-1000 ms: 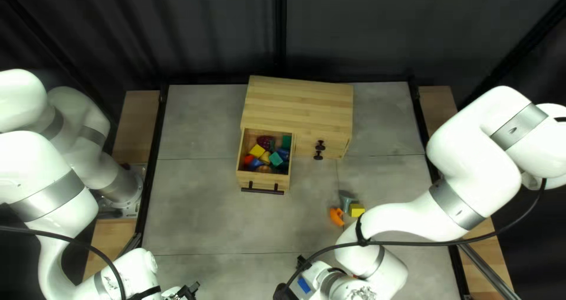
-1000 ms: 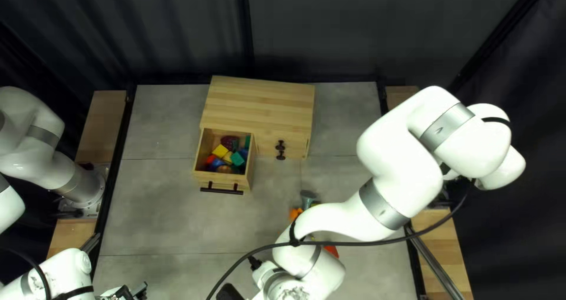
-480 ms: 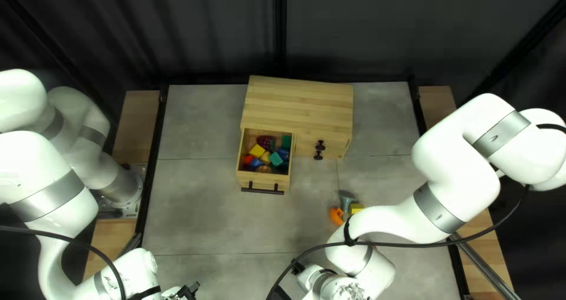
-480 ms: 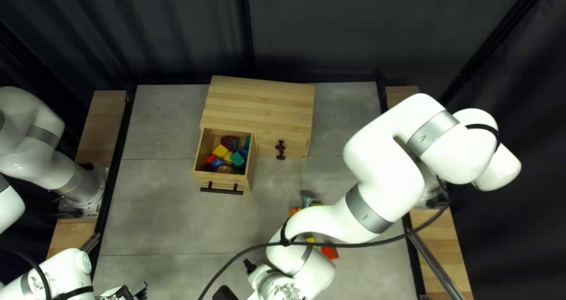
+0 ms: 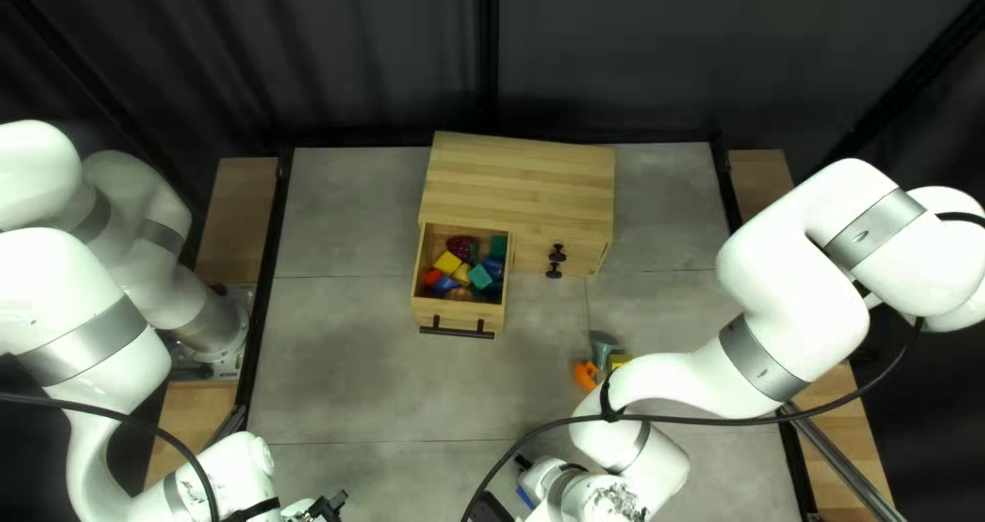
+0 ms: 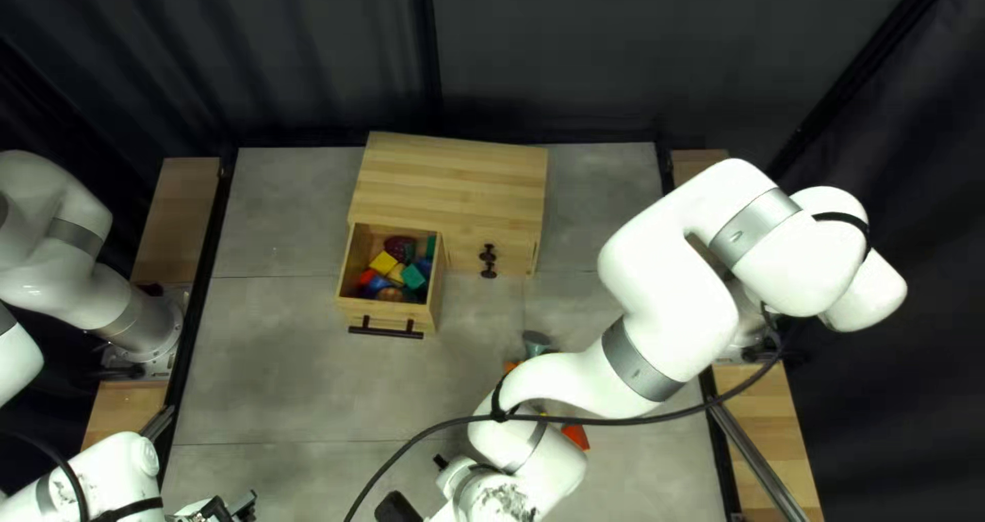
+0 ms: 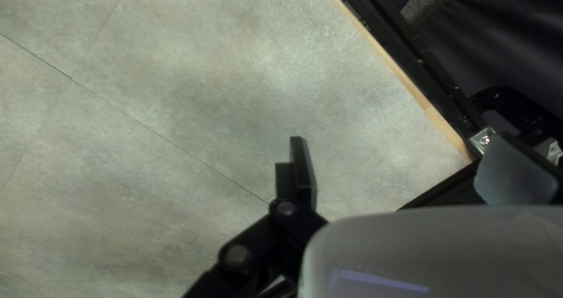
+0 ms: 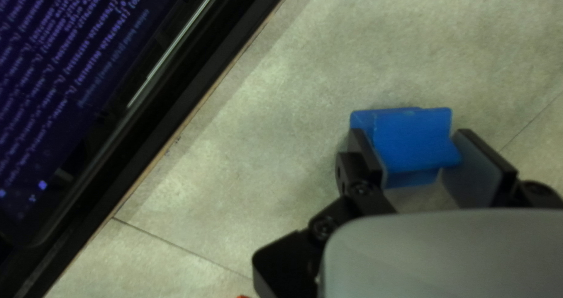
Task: Open drawers and place objects into drawer and close
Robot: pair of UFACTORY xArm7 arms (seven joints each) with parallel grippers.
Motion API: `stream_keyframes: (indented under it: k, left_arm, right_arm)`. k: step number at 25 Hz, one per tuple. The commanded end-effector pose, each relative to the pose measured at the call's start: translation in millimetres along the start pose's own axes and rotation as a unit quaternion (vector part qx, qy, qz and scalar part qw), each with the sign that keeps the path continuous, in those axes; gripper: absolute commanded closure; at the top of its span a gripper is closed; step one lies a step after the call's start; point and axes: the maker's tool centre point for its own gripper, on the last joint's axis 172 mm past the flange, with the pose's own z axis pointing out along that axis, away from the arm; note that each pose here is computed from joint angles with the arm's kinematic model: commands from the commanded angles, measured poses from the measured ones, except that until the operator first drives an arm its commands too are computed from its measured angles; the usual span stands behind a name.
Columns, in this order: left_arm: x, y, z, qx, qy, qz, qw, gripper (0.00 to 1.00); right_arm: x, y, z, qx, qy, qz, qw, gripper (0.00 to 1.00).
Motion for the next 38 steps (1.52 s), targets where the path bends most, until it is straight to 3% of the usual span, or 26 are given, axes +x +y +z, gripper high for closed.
stream_keyframes:
  k: [1, 5, 8, 14, 19, 26, 27, 28, 29, 30, 34, 38]
  left_arm:
    - [0, 0, 0, 0.000, 0.000, 0.000, 1.0000, 0.00]
    - [0, 0, 0, 0.000, 0.000, 0.000, 1.0000, 0.00]
    - [0, 0, 0, 0.000, 0.000, 0.000, 1.0000, 0.00]
    - [0, 0, 0, 0.000, 0.000, 0.000, 1.0000, 0.00]
    - [0, 0, 0, 0.000, 0.000, 0.000, 1.0000, 0.00]
    - [0, 0, 0, 0.000, 0.000, 0.000, 1.0000, 0.00]
    - [0, 0, 0, 0.000, 0.000, 0.000, 1.0000, 0.00]
    - [0, 0, 0, 0.000, 0.000, 0.000, 1.0000, 0.00]
    - [0, 0, 0, 0.000, 0.000, 0.000, 1.0000, 0.00]
    - [0, 0, 0, 0.000, 0.000, 0.000, 1.0000, 0.00]
    - [0, 0, 0, 0.000, 0.000, 0.000, 1.0000, 0.00]
    - [0, 0, 0, 0.000, 0.000, 0.000, 1.0000, 0.00]
  right_arm:
    - [-17, 30, -27, -0.020, -0.012, 0.064, 0.9977, 0.99]
    - [-45, 77, -60, -0.035, -0.007, 0.154, 0.9874, 1.00]
    - [-75, 124, -95, -0.041, 0.001, 0.238, 0.9705, 1.00]
    - [-112, 213, -139, -0.065, 0.015, 0.332, 0.9410, 1.00]
    - [-129, 280, -131, -0.085, 0.040, 0.377, 0.9212, 1.00]
    - [-130, 337, -103, -0.089, 0.068, 0.399, 0.9101, 0.99]
    - [-130, 339, -101, -0.089, 0.070, 0.401, 0.9092, 0.95]
    - [-128, 343, -96, -0.088, 0.075, 0.404, 0.9076, 0.59]
    - [-128, 344, -95, -0.088, 0.076, 0.404, 0.9073, 0.14]
    - [-127, 345, -92, -0.088, 0.080, 0.406, 0.9063, 0.00]
    - [-120, 335, -97, -0.089, 0.093, 0.410, 0.9029, 0.00]
    - [-112, 288, -111, -0.082, 0.085, 0.415, 0.9023, 0.00]
